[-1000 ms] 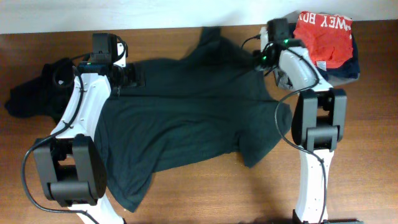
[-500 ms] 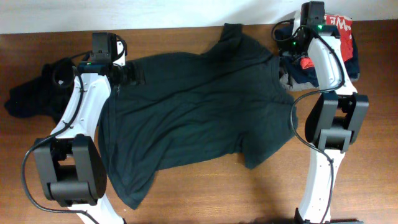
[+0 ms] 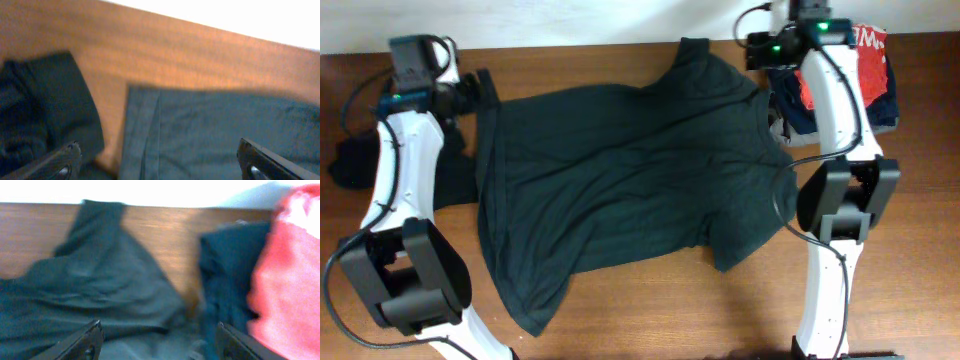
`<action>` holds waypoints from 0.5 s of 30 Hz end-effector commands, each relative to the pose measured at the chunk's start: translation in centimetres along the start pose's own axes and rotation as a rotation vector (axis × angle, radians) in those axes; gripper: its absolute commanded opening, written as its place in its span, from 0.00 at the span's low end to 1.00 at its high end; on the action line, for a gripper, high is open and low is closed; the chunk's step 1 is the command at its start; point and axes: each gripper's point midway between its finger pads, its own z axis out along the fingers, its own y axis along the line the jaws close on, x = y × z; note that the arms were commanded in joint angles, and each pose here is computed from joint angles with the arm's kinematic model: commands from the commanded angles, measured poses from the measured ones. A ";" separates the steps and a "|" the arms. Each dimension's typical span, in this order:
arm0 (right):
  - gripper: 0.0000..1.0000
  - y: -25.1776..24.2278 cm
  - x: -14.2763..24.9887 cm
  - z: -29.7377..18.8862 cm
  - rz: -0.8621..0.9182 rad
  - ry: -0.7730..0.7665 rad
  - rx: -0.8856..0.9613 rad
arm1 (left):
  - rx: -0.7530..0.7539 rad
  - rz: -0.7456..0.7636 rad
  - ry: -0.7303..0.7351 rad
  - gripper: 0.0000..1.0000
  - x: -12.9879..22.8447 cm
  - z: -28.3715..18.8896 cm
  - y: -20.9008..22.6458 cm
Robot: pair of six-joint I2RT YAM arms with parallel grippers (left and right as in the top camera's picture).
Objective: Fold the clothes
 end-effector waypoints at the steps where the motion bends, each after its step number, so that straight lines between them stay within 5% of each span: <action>1: 0.75 3.8 -1.1 0.7 -0.062 -0.042 -0.055 | 0.046 0.021 0.027 0.99 0.1 3.2 -0.7; 6: 0.75 6.5 -2.5 1.5 -0.101 -0.107 -0.077 | 0.057 0.052 0.054 0.98 1.2 8.2 -1.6; 10: 0.72 7.1 -3.1 1.7 -0.110 -0.137 -0.070 | 0.012 0.067 0.066 0.82 2.7 11.8 -1.4; 15: 0.71 6.8 -3.0 2.2 -0.108 -0.135 -0.059 | -0.085 0.075 0.072 0.74 3.7 13.8 0.2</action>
